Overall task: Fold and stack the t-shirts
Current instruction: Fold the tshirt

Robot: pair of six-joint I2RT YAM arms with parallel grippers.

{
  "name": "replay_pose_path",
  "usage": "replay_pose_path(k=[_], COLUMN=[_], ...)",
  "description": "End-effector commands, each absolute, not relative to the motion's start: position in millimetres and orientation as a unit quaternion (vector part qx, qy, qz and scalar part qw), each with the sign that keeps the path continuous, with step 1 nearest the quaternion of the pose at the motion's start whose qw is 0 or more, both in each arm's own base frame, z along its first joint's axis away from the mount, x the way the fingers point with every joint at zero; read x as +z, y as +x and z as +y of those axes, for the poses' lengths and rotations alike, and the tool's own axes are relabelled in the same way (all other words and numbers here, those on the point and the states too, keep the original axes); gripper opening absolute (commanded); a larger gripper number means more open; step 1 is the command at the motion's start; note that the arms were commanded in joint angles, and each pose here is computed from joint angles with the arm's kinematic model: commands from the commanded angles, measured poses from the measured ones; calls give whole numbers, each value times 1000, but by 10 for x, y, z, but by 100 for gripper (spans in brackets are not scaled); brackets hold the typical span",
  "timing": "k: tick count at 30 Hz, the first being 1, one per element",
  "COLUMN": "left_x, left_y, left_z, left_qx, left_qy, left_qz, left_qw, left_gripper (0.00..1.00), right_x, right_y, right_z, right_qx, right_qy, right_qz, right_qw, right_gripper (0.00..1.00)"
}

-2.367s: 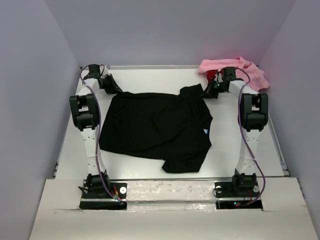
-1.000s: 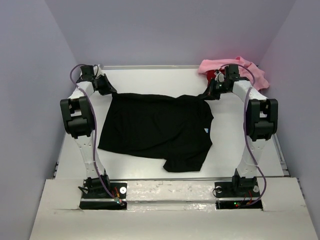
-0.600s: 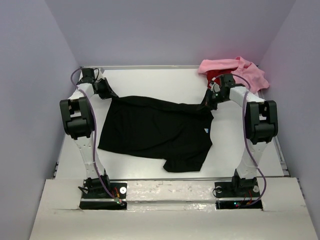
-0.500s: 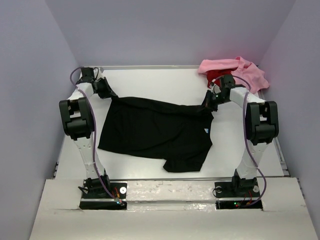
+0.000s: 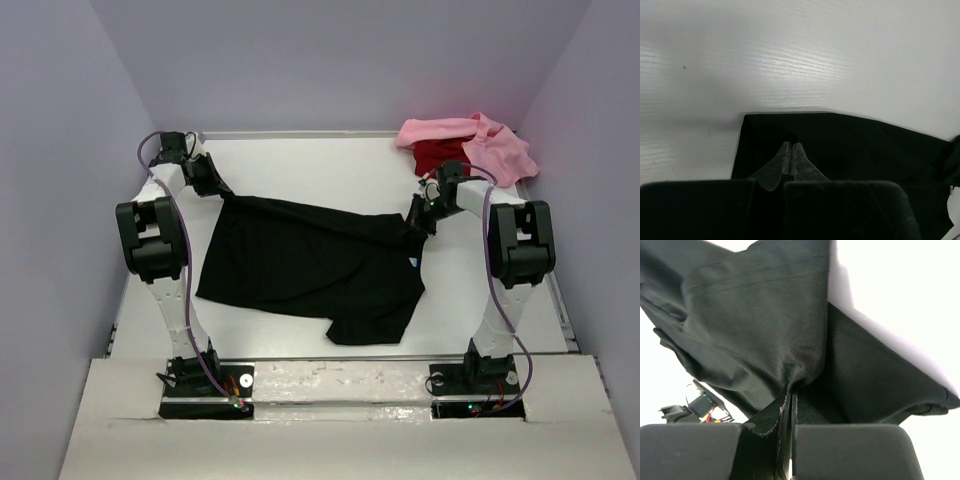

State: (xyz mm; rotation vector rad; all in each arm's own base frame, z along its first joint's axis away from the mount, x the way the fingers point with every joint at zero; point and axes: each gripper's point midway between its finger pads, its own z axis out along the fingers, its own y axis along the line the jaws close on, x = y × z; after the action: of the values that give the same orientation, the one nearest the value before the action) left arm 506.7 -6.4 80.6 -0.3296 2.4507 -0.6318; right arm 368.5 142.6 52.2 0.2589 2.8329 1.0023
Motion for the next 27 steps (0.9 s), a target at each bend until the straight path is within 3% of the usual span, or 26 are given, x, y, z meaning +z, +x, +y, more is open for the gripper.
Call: replay_pose_path(k=[1,14,27], left_x=[1089,807,826], left_y=[5009,4698,4394], left_z=[-33,-76,-16], left_qx=[-226,-222,-178], left_qy=[-111,-135,-137], left_qz=[917,932,945], left_qw=[311,251,238], left_gripper=[0,0,0], right_x=[348,236,272], right_y=[3545,3681,3705], right_z=[1442,1411,1465], right_qx=[305,269,264], right_qy=[81,85,78], right_qz=[948,958,959], right_qw=[36,53,60], right_gripper=[0,0,0])
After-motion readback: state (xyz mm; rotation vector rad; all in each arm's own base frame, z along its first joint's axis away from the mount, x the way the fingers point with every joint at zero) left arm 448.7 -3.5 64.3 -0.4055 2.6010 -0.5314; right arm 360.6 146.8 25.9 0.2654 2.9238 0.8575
